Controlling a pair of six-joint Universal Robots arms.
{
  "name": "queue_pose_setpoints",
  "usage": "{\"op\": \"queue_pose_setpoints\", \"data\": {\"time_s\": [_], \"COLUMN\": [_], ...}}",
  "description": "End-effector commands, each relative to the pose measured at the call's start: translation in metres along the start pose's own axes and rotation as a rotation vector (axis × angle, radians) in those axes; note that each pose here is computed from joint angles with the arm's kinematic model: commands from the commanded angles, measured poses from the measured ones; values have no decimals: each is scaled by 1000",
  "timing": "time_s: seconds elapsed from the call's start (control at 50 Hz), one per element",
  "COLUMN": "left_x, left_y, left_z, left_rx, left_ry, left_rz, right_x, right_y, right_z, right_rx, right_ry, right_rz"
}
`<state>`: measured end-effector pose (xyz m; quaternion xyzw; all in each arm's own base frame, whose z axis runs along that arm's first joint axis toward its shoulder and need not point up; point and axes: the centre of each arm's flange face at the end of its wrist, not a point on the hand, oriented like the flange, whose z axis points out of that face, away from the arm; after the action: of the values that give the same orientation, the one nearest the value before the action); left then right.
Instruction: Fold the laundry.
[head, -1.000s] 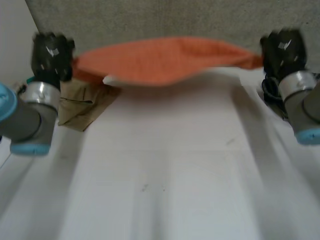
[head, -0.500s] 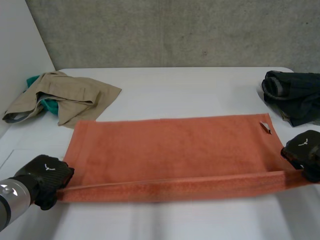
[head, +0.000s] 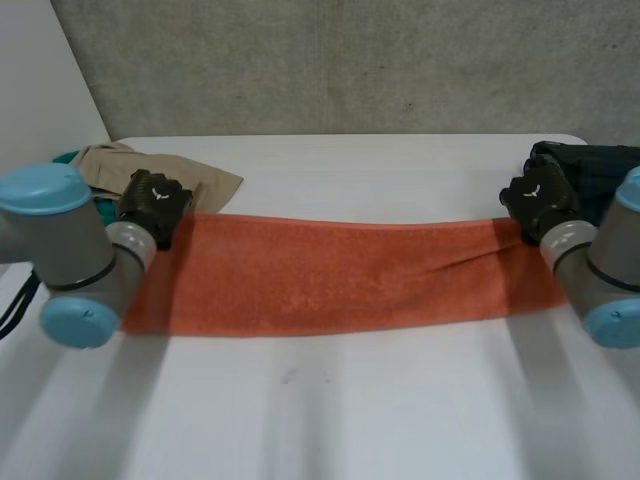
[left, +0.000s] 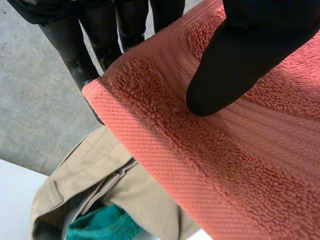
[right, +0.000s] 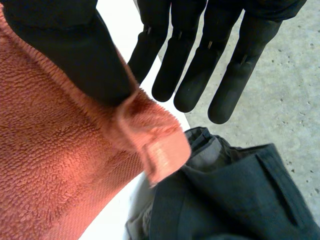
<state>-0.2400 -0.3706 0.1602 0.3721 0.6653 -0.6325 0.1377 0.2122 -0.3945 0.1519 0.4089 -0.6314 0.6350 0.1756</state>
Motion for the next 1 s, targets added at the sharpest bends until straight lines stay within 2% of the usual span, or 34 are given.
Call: {"op": "queue_pose_setpoints", "data": {"time_s": [0.02, 0.14, 0.2, 0.26, 0.34, 0.42, 0.5, 0.56, 0.64, 0.82, 1.0], "left_x": [14, 21, 5, -12, -21, -20, -10, -3, 5, 6, 3], "left_y": [-4, -22, -37, -47, -54, -49, -37, -32, -25, -23, -29], "left_z": [22, 15, 7, -9, -36, -63, -84, -89, -93, -90, -93], "left_rx": [23, 62, 85, 90, 92, 70, 37, 23, 11, 18, 40], "left_ry": [-12, -4, -38, -70, -68, -48, -5, 27, 62, 53, 40], "left_rz": [9, -4, -25, -61, -116, -170, -217, -235, -245, -247, -246], "right_x": [-14, 0, 13, 29, 28, 32, 31, 30, 32, 17, 50], "right_y": [4, -16, -29, -39, -45, -14, 17, 30, 44, 72, 100], "right_z": [27, 23, 12, -12, -40, -65, -79, -81, -78, -57, -50], "right_rx": [-2, 1, 15, -7, -31, -168, -278, -286, -261, -228, -298], "right_ry": [43, 115, 124, 94, -35, -182, -256, -269, -232, -200, 8], "right_rz": [-8, 58, 105, 161, 222, 342, 420, 440, 443, 421, 300]}}
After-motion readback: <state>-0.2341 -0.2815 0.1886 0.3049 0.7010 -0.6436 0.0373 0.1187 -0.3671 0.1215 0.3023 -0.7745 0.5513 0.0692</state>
